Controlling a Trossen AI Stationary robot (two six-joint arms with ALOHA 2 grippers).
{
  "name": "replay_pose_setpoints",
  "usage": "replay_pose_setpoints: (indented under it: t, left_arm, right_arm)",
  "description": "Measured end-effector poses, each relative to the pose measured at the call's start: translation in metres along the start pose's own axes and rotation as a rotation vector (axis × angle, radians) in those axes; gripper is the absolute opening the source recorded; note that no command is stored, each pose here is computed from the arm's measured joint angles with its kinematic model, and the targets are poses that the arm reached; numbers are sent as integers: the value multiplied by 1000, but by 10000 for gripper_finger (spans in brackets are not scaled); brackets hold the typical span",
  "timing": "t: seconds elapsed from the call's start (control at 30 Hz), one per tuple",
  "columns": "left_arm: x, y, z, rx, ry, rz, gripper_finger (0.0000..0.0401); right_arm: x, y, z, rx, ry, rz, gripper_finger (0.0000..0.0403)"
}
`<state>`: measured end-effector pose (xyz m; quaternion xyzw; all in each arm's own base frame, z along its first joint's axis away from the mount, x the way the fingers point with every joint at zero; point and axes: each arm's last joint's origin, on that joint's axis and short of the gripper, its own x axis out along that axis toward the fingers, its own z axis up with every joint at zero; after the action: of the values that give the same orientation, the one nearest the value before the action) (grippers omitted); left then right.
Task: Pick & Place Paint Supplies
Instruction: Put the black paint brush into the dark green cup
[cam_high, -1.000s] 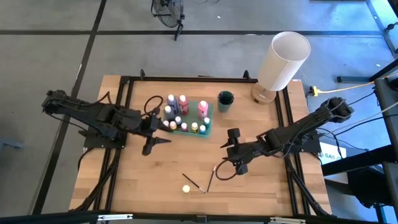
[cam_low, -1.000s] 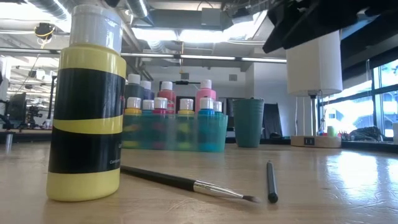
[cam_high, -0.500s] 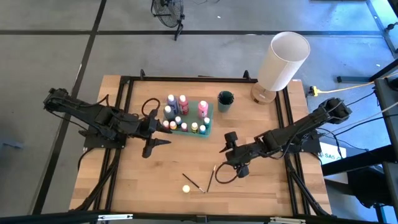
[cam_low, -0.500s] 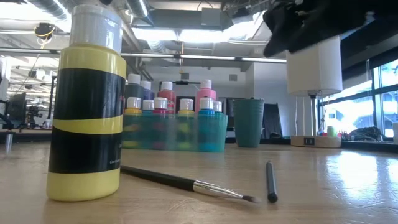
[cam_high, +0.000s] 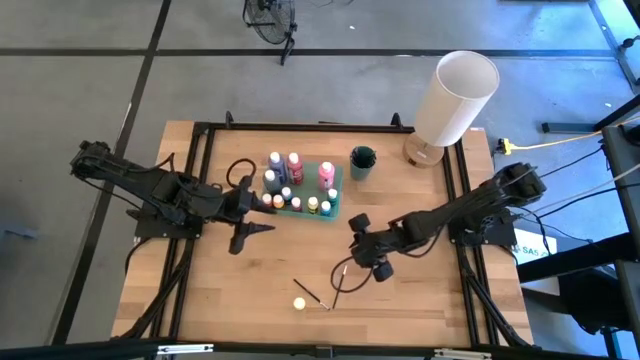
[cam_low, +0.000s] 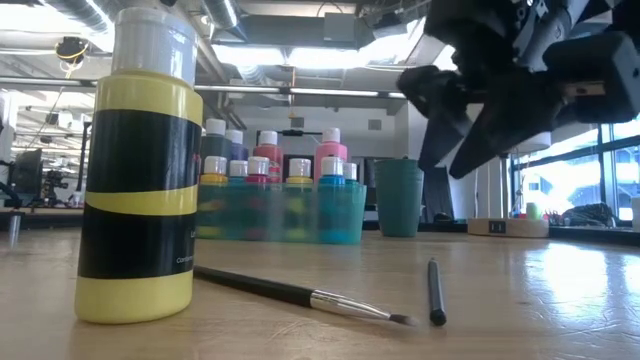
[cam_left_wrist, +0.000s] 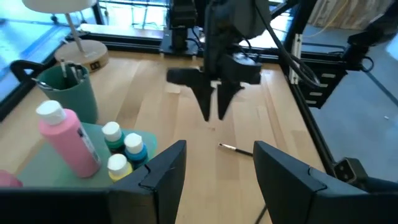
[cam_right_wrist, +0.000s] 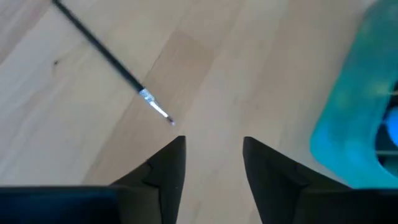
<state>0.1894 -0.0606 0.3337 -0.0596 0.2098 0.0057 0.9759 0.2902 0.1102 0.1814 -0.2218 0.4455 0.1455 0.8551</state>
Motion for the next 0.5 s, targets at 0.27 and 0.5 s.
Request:
replay_pose_setpoints:
  t: [0.27,0.5]
  left_arm:
    - [0,0,1,-1,-8,12,182]
    - [0,0,1,-48,-11,11,182]
  right_arm:
    - [13,-1,18,-118,24,16,156]
    - [17,-1,22,-293,10,13,156]
